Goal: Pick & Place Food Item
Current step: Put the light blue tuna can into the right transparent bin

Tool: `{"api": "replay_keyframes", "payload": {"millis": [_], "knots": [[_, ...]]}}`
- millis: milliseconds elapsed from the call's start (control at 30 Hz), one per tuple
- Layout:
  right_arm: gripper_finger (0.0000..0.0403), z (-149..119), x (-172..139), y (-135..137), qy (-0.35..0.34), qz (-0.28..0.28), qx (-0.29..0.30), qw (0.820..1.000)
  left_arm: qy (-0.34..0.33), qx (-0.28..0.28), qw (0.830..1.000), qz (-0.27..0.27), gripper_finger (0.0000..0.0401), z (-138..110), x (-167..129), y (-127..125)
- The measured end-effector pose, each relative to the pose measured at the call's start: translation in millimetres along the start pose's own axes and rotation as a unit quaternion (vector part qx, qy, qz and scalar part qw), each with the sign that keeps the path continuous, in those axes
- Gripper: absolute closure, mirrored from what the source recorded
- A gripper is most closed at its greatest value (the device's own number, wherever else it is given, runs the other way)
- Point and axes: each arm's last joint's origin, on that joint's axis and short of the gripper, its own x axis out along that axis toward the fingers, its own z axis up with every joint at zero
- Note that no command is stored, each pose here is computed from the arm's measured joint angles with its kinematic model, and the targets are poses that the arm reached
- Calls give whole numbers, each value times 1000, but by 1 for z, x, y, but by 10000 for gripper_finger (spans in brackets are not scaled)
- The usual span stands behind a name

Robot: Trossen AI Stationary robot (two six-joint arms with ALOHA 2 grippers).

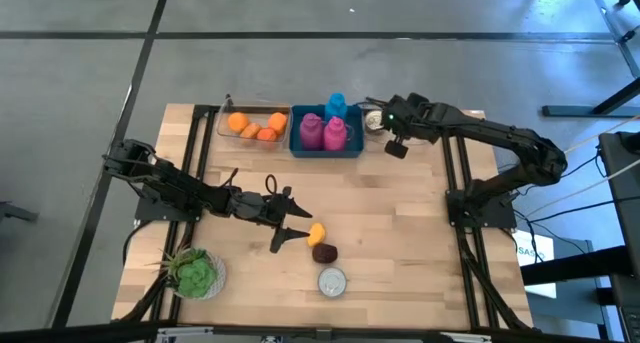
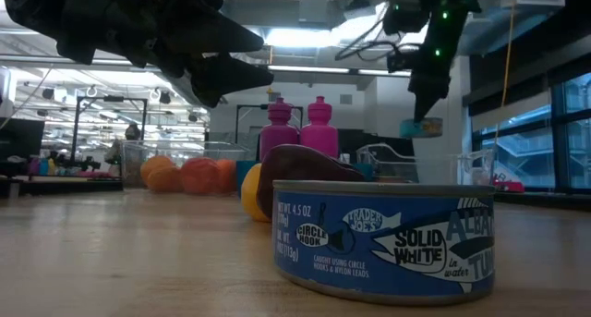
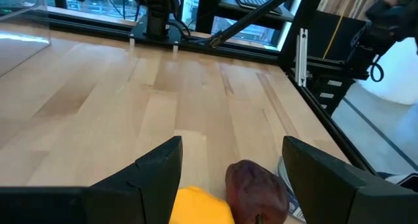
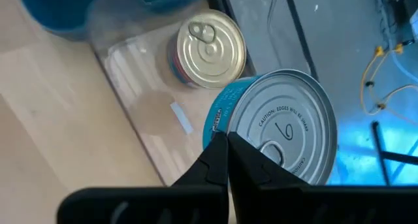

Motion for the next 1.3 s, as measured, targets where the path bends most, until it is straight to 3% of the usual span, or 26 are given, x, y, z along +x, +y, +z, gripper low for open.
{"api": "replay_keyframes", "payload": {"millis": [933, 1300], "knots": [[403, -42, 81, -12, -12, 15, 76, 997, -1, 12, 1000, 3, 146, 0, 0, 0], [403, -44, 114, -13, 21, 27, 71, 997, -2, 10, 1000, 3, 146, 0, 0, 0]]}}
